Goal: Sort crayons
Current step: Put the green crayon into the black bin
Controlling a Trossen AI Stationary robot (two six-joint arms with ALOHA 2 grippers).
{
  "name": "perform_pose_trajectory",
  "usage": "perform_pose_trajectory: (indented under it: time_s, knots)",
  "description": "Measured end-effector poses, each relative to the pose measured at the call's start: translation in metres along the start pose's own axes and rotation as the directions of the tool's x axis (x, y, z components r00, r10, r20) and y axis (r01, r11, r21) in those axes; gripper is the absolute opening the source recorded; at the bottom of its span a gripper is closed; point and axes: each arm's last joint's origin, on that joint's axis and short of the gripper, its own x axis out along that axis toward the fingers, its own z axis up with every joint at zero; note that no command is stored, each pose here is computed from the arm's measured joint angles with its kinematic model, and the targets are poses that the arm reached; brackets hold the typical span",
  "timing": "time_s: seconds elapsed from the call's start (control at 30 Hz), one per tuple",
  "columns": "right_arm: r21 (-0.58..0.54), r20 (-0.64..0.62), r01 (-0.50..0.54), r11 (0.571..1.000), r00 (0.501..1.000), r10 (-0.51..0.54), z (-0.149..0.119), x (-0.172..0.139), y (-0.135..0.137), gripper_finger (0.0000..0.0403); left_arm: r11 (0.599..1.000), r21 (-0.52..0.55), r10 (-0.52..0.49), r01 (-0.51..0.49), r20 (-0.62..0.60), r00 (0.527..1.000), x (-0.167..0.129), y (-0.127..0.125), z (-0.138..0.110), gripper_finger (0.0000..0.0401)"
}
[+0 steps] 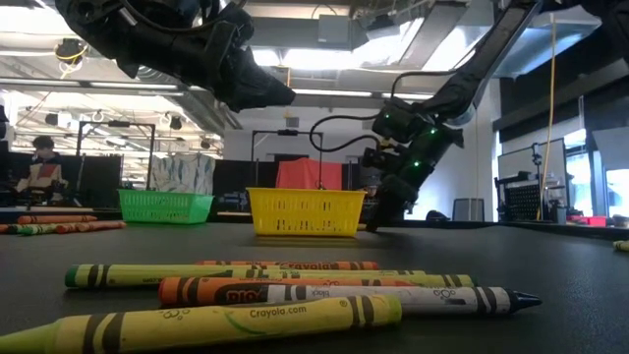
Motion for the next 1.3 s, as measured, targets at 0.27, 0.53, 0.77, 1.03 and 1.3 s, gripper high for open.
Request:
perform_pose_trajectory:
  time_s: [0.27, 0.53, 0.77, 1.03, 1.3]
  knots:
    - [0.047, -0.091, -0.029, 0.998, 0.995, 0.033, -0.001, -0.033, 0.007, 0.0028, 1.000, 0.000, 0.000, 0.000, 0.000, 1.000, 0.000, 0.000, 0.000, 0.0107]
    - [0.105, -0.252, -0.072, 0.992, 0.963, 0.097, -0.014, -0.049, 0.015, 0.0032, 1.000, 0.000, 0.000, 0.000, 0.000, 1.000, 0.000, 0.000, 0.000, 0.0107]
    - [0.161, -0.329, -0.100, 0.982, 0.933, 0.148, -0.024, -0.052, 0.020, 0.0032, 1.000, 0.000, 0.000, 0.000, 0.000, 1.000, 0.000, 0.000, 0.000, 0.0107]
    - [0.209, -0.323, -0.082, 0.975, 0.935, 0.147, -0.023, -0.052, 0.019, 0.0087, 1.000, 0.000, 0.000, 0.000, 0.000, 1.000, 0.000, 0.000, 0.000, 0.0107]
    - [0.196, -0.184, -0.137, 0.971, 0.968, 0.173, -0.002, -0.054, 0.014, 0.0163, 1.000, 0.000, 0.000, 0.000, 0.000, 1.000, 0.000, 0.000, 0.000, 0.0107]
